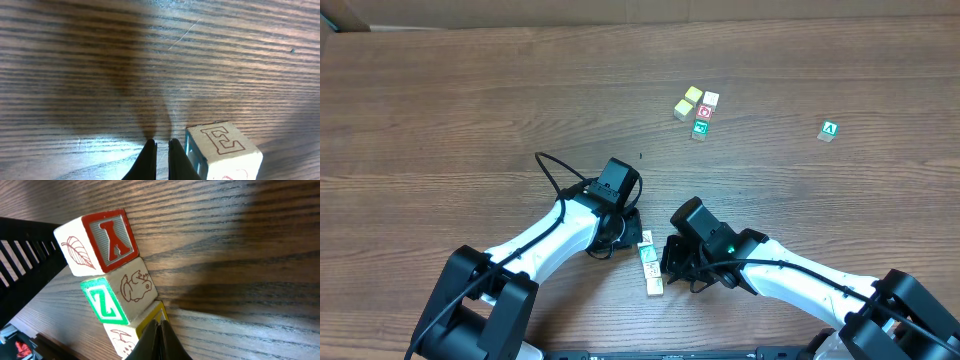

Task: Flip 3 blocks

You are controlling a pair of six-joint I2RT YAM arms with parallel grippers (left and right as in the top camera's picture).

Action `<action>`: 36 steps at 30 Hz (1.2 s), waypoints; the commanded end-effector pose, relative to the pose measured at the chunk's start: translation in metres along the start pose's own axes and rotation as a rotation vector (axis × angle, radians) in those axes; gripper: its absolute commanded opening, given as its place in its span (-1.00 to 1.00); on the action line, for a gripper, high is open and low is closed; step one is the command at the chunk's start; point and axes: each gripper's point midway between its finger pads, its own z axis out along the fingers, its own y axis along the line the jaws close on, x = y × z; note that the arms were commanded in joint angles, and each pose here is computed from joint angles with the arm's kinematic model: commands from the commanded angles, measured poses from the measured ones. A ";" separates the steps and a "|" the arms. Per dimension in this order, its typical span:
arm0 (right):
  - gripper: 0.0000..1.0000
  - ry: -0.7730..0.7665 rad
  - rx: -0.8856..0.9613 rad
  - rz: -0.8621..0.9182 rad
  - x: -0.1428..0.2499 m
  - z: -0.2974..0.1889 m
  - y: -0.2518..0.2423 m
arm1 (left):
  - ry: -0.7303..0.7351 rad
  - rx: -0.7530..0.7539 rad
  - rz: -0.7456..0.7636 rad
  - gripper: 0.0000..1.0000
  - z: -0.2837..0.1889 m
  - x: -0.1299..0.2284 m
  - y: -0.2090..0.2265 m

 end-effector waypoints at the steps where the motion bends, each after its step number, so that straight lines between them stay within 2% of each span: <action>1: -0.92 0.009 -0.024 -0.018 0.006 -0.002 0.007 | -0.002 -0.010 -0.001 -0.92 0.003 0.000 0.000; 13: -0.92 -0.061 0.067 -0.001 -0.006 -0.003 -0.013 | 0.001 -0.017 -0.001 -0.92 0.003 0.001 0.002; 20: -0.92 0.008 0.078 0.028 0.005 -0.004 -0.020 | 0.105 -0.095 0.007 -0.92 0.000 0.027 0.021; 24: -0.92 0.078 0.041 0.031 0.018 -0.004 -0.013 | 0.160 -0.065 0.012 -0.91 0.000 0.038 0.018; 36: -0.92 0.138 0.000 0.052 0.028 -0.005 -0.005 | 0.130 -0.013 0.020 -0.91 0.001 0.030 0.006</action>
